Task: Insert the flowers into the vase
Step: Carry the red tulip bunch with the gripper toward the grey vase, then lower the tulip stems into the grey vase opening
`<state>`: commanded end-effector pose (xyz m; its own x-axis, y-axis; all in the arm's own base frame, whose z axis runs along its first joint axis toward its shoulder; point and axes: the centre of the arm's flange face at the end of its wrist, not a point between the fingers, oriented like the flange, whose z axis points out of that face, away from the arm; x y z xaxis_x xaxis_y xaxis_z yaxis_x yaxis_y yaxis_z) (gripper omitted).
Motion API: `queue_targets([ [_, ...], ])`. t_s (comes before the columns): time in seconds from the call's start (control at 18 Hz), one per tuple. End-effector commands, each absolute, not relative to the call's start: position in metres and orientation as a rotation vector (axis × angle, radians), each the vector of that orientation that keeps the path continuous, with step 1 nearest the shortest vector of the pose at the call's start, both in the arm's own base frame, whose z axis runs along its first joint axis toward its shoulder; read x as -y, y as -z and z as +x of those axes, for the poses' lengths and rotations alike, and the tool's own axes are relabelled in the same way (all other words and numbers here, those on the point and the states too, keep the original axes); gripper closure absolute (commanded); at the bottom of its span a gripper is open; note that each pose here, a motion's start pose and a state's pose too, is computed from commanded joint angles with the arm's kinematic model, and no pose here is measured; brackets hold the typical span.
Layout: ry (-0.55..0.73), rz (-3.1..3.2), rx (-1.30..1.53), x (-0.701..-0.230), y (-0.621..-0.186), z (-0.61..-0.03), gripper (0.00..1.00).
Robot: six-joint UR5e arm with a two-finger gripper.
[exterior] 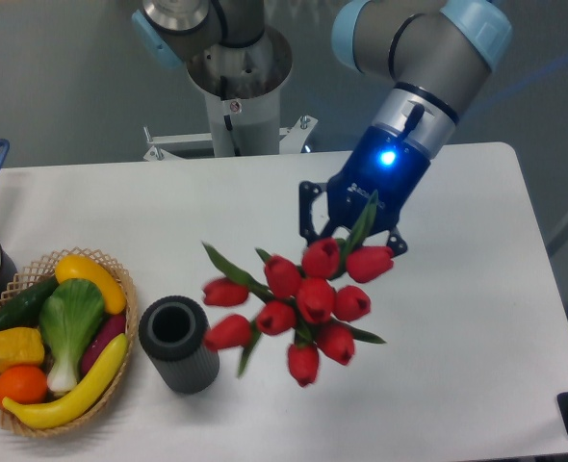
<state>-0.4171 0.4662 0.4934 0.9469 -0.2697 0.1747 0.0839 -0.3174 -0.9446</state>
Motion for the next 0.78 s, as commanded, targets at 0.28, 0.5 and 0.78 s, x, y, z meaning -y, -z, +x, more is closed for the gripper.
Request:
queue_targets([
  [0.28, 0.418, -1.705, -0.269, -0.485, -0.504, -0.388, 1.0],
  [0.5, 0.434, -1.623, -0.366, -0.496, -0.469, -0.376, 1.0],
  [0.78, 0.429, -1.569, -0.437, -0.51, -0.45, -0.368, 1.0],
])
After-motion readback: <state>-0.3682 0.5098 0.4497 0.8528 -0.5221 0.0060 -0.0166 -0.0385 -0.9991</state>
